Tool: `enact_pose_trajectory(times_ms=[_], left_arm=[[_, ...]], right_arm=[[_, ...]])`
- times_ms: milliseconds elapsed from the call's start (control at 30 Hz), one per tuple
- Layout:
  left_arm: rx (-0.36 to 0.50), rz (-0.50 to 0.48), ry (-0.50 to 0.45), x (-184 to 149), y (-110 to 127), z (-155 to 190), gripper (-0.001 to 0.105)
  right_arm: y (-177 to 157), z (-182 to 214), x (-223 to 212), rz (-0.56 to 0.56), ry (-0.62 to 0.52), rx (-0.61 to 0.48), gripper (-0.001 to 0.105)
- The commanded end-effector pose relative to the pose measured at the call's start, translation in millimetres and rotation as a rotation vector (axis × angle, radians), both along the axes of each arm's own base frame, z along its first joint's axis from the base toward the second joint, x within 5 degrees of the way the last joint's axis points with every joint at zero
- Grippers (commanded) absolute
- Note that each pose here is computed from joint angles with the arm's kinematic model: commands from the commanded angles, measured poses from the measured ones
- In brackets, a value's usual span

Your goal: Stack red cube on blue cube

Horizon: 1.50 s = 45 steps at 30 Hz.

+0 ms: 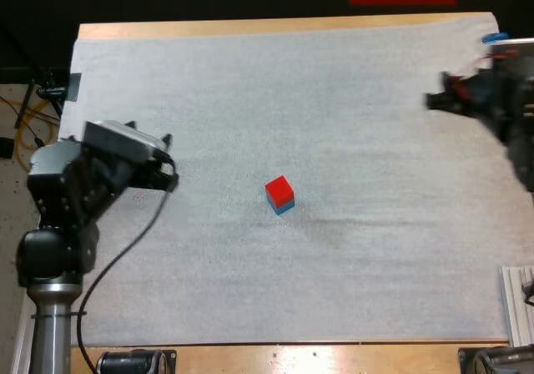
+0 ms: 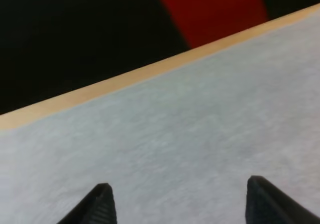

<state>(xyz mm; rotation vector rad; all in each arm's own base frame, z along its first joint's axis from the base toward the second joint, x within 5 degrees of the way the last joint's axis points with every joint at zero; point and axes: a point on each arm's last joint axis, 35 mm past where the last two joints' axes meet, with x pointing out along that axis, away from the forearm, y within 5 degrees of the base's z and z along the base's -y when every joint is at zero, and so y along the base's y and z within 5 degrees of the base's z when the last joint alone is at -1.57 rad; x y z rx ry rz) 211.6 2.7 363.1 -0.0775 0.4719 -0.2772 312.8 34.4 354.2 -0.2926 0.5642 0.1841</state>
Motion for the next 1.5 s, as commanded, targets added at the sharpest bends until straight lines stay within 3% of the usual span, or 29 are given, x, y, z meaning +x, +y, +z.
enact_pose_trajectory(times_ms=[0, 100, 200, 533, 667, 1000, 1233, 1333, 1467], left_arm=[[-0.023, 0.040, -0.038, -1, 7, 8, 0.056], [-0.043, 0.095, -0.038, -6, 18, 10, 0.056], [-0.066, 0.066, -0.057, -17, 19, 16, 0.056], [-0.040, 0.012, -0.212, -70, 5, 45, 0.056], [-0.025, -0.063, -0.266, -99, -7, 52, 0.056], [0.053, -0.103, -0.210, -164, -14, 38, 0.056], [0.055, -0.104, -0.202, -191, -16, 16, 0.056], [0.054, -0.102, -0.185, -204, -17, 0, 0.056], [0.084, -0.024, -0.174, -224, -16, -20, 0.056]], right_arm=[[-14, 12, -9, -0.004, -0.019, -0.007, 0.054], [-35, 20, -20, -0.060, -0.025, -0.028, 0.054], [-49, 26, -36, -0.100, -0.023, -0.044, 0.054], [-47, 32, -108, -0.106, -0.096, -0.043, 0.054], [-44, 27, -141, -0.108, -0.147, -0.043, 0.054], [-39, 13, -218, -0.109, -0.221, -0.044, 0.054], [-37, -7, -257, -0.113, -0.278, -0.038, 0.054], [-34, -17, -272, -0.068, -0.315, -0.017, 0.054], [-30, -33, -286, 0.007, -0.349, 0.014, 0.054]])
